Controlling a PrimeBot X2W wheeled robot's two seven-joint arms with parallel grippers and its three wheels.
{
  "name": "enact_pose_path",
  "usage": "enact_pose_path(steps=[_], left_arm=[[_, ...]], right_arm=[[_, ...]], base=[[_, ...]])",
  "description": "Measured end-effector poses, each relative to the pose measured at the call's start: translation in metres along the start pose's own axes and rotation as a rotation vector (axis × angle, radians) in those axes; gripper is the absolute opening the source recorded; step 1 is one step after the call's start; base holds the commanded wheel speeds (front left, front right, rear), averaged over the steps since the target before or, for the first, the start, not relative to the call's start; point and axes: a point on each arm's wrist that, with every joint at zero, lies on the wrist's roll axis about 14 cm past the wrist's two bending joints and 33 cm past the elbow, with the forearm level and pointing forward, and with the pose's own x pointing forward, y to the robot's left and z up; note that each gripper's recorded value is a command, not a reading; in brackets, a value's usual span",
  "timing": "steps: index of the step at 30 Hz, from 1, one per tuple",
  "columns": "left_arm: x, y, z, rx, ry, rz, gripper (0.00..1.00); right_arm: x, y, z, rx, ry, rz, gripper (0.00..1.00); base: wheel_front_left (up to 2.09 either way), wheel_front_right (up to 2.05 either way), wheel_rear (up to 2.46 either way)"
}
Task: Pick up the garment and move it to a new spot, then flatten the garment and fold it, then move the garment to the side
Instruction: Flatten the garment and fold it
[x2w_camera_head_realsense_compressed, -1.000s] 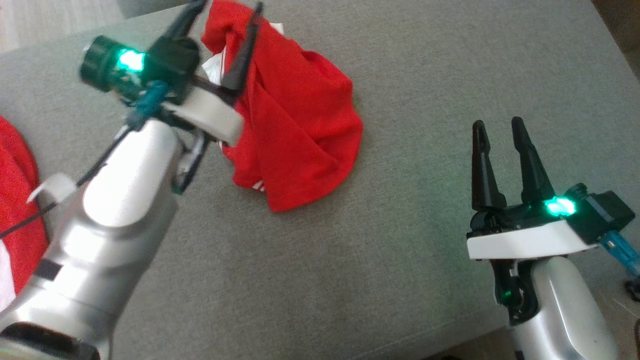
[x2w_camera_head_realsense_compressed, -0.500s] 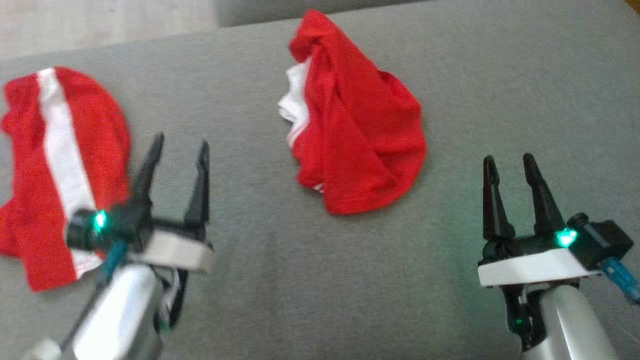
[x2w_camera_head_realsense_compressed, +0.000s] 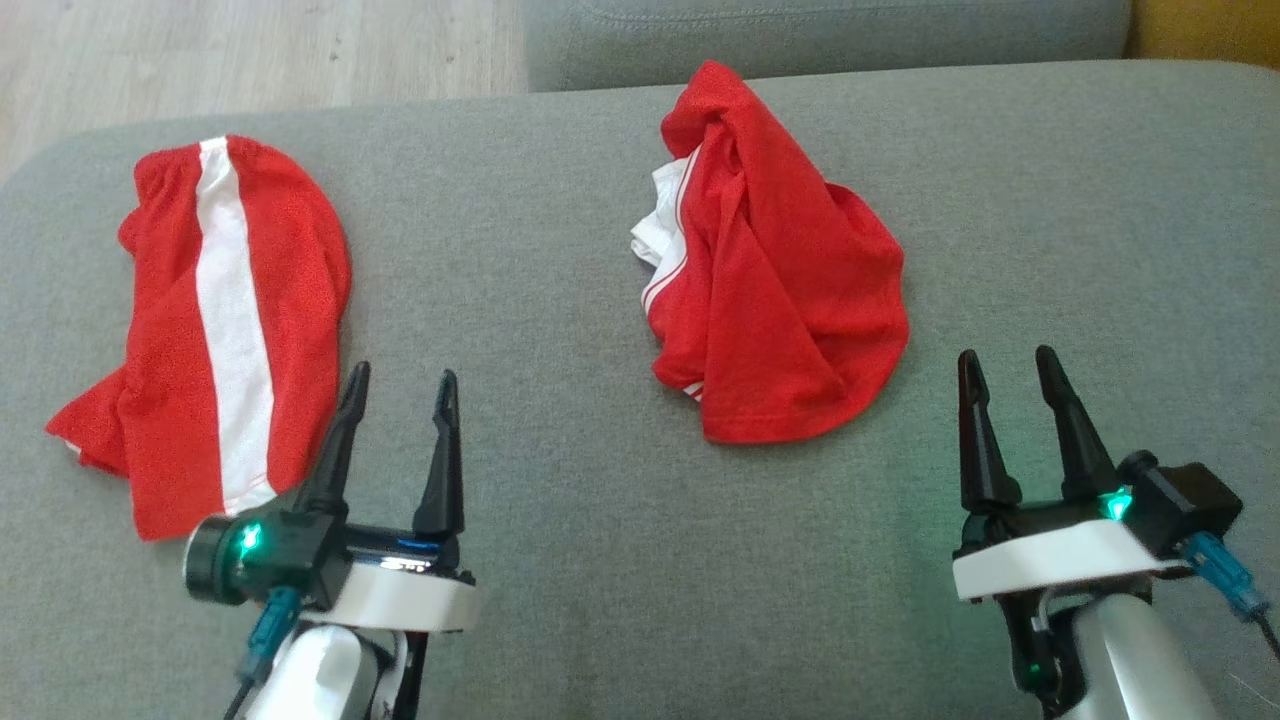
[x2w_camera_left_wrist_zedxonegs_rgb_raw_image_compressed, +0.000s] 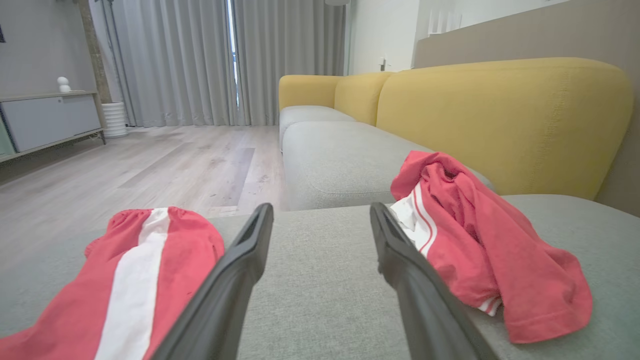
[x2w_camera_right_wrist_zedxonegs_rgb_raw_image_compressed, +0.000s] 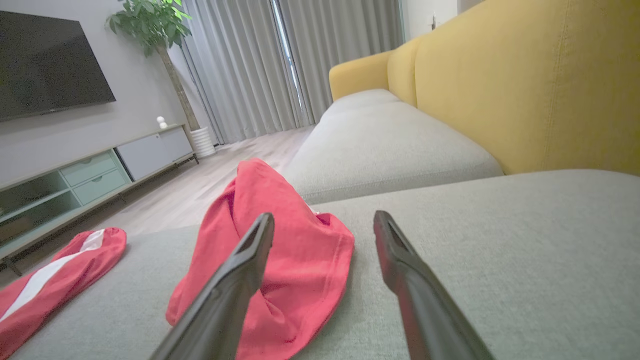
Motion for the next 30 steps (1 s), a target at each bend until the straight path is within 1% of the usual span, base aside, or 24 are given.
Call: enact_pose_path(steps=[5,9,15,20,24,25,26,27,30], left_arm=[[0.001,-0.004,-0.005,-0.001,0.01,-0.019,1.0],[0.006,-0.002,-0.007,-0.001,0.011,-0.016,1.0],[0.006,0.003,-0.017,-0.001,0.038,0.003,1.0],[0.005,0.007,-0.025,-0.004,0.06,0.014,1.0],[0.008,0.014,-0.024,0.007,0.055,0.032,1.0],[0.008,0.016,-0.024,0.007,0.055,0.037,1.0],[0.008,0.018,-0.024,0.006,0.056,0.046,1.0],[0.008,0.019,-0.025,0.006,0.057,0.05,1.0],[0.01,0.018,-0.024,0.007,0.055,0.047,1.0]], right_arm=[[0.004,-0.004,-0.026,0.012,0.08,-0.011,1.0],[0.015,-0.007,-0.045,0.04,0.136,-0.02,1.0],[0.029,0.002,-0.08,0.051,0.249,0.005,1.0],[0.038,0.01,-0.111,0.085,0.353,0.019,1.0],[0.051,0.013,-0.123,0.086,0.399,0.031,1.0],[0.055,0.015,-0.124,0.082,0.405,0.041,0.9],[0.059,0.017,-0.123,0.071,0.406,0.053,0.15],[0.064,0.019,-0.121,0.06,0.404,0.066,0.0],[0.072,0.02,-0.11,0.056,0.37,0.07,0.0]], base=[[0.0,0.0,0.0],[0.0,0.0,0.0],[0.0,0.0,0.0],[0.0,0.0,0.0],[0.0,0.0,0.0],[0.0,0.0,0.0],[0.0,0.0,0.0],[0.0,0.0,0.0],[0.0,0.0,0.0]])
